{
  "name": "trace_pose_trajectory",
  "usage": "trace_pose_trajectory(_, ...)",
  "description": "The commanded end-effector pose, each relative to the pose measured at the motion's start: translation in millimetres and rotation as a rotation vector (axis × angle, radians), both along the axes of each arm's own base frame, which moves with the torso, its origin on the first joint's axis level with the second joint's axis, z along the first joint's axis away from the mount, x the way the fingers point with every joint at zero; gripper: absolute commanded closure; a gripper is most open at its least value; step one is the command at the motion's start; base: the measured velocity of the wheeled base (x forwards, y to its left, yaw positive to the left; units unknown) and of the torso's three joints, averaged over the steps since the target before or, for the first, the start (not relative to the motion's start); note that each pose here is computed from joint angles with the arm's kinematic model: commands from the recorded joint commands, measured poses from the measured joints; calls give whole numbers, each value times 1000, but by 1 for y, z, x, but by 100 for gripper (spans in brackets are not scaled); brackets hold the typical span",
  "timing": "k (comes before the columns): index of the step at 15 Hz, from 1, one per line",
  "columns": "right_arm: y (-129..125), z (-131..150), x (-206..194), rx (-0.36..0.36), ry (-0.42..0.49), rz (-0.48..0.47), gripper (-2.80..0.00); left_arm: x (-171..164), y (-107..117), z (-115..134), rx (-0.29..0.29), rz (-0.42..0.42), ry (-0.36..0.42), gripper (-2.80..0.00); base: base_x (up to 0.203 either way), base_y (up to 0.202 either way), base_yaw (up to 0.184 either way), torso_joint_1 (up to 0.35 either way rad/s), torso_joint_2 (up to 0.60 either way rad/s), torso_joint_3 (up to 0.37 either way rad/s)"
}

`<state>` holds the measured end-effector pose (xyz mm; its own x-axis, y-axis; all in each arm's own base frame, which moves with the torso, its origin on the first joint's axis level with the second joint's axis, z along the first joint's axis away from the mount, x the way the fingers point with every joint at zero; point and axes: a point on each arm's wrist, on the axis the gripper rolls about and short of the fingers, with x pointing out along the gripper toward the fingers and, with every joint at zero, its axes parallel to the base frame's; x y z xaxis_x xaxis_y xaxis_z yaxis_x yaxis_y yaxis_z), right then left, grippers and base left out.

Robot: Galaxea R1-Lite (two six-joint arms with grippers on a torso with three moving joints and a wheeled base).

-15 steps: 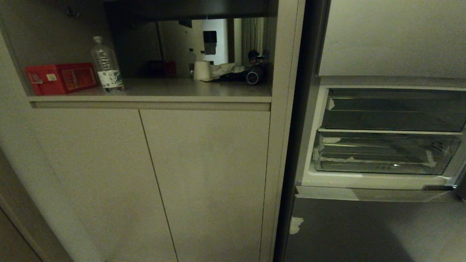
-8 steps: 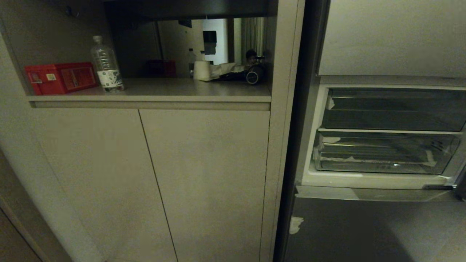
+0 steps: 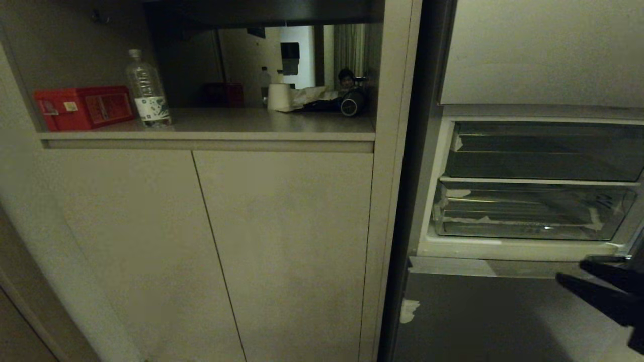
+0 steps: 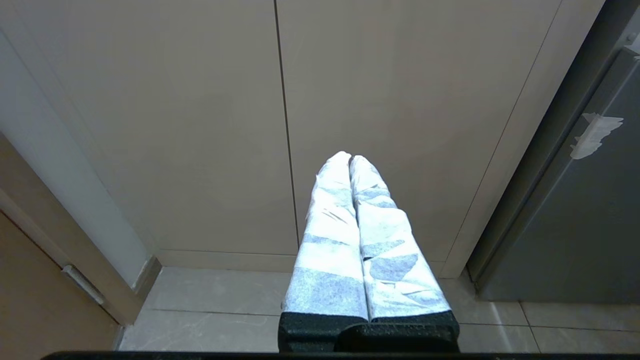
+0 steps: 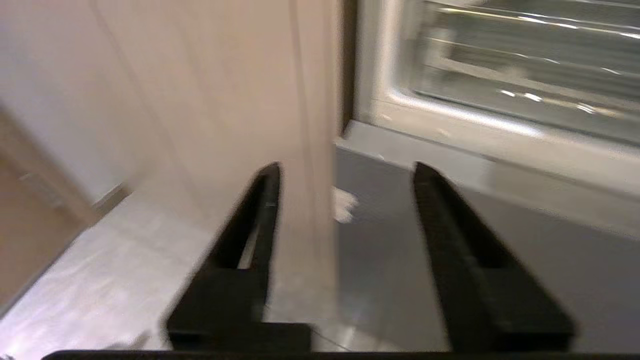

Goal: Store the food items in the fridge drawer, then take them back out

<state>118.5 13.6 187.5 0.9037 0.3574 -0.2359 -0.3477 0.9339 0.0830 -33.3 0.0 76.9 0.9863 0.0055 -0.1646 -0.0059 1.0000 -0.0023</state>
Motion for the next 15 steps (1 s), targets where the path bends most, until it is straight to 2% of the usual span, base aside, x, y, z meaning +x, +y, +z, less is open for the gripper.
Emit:
trace_pose_trajectory(1,11,-27,75,3,135,47,-280,0,0,0,0,1,3,0,0,0,0,0,0,0)
trace_pose_trajectory(3,19,-31,108,9,97,58,-280,0,0,0,0,1,3,0,0,0,0,0,0,0)
trace_pose_trajectory(7,25,-40,159,-15,16,-51,-280,0,0,0,0,1,3,0,0,0,0,0,0,0)
trace_pose_trajectory(10,24,-43,172,-49,-14,-181,-280,0,0,0,0,1,3,0,0,0,0,0,0,0)
trace_pose_trajectory(15,26,-55,190,-62,13,-226,-280,0,0,0,0,1,2,0,0,0,0,0,0,0)
